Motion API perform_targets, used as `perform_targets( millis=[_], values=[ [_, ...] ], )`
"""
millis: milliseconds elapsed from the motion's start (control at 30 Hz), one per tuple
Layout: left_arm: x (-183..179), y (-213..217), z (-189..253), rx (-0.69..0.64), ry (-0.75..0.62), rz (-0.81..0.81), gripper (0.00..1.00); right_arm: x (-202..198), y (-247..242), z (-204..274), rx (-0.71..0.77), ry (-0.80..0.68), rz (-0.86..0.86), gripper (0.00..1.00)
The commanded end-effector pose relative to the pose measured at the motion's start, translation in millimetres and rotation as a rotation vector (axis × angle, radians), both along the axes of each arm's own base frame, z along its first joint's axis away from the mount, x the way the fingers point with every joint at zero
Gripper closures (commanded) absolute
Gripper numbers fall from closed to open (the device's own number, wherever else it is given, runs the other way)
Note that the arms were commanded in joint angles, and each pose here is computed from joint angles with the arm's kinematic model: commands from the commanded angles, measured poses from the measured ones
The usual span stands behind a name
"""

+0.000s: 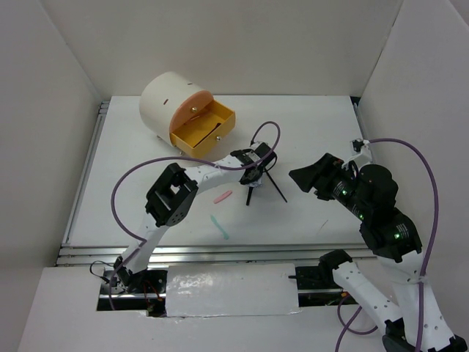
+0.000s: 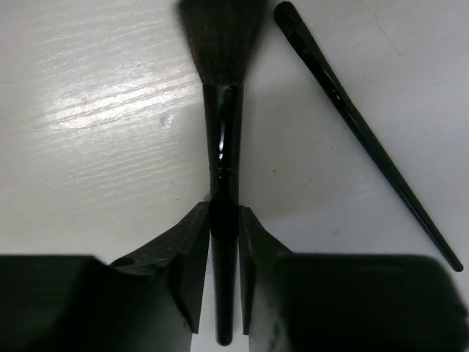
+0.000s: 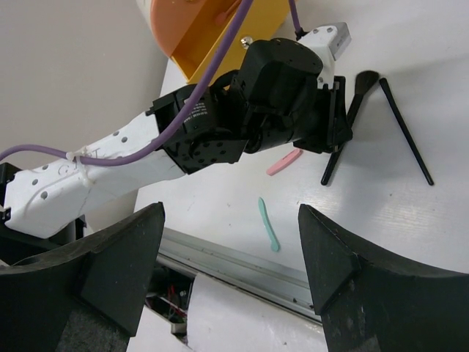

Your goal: Organize the makeup

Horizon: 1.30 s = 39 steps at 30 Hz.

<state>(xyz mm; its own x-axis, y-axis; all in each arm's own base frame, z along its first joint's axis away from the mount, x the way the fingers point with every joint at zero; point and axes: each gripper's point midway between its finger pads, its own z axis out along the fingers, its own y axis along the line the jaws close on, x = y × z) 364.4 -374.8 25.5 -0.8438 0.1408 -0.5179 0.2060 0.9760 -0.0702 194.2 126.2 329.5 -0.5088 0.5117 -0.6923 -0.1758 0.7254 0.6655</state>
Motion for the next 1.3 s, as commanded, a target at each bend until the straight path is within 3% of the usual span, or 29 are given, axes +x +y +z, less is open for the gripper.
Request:
perform_targets(
  millis=[0, 33, 67, 167, 300, 400, 500, 633, 800, 900, 1233, 1267],
  values=[
    [-11, 8, -18, 0.032, 0.040, 0.010, 0.69, -1, 0, 16, -0.005, -0.048, 0.005, 0.19],
    [-12, 7, -18, 0.029, 0.045, 0.003, 0.74, -1, 0, 16, -0.004, -0.049, 0.008, 0.19],
    [-13, 8, -19, 0.039, 0.049, -0.010, 0.87, 0, 1, 16, -0.006, -0.047, 0.010, 0.19],
    [-9, 1, 4, 0.007, 0.013, -0.061, 1.00, 1, 1, 17, -0.010, -0.049, 0.010, 0.19],
    [12, -22, 84, -0.108, -0.168, -0.180, 1.00, 2, 2, 19, -0.015, -0.057, 0.012, 0.19],
    [22, -24, 171, -0.148, -0.347, -0.275, 1.00, 2, 1, 20, -0.017, -0.060, 0.009, 0.19],
    [36, -2, 238, -0.066, -0.550, -0.337, 1.00, 2, 0, 21, -0.021, -0.068, 0.005, 0.19],
    [77, 59, 286, 0.077, -0.701, -0.293, 1.00, 1, 3, 21, -0.017, -0.068, 0.018, 0.19],
    [127, 136, 302, 0.201, -0.755, -0.227, 1.00, 0, 7, 24, -0.016, -0.071, 0.040, 0.19],
    [142, 161, 296, 0.237, -0.744, -0.219, 1.00, -1, 8, 25, -0.023, -0.070, 0.046, 0.19],
    [147, 186, 264, 0.272, -0.659, -0.241, 1.00, 1, 12, 28, -0.022, -0.072, 0.059, 0.19],
    [146, 186, 264, 0.264, -0.661, -0.238, 0.95, 2, 13, 26, -0.022, -0.069, 0.062, 0.19]
  ],
)
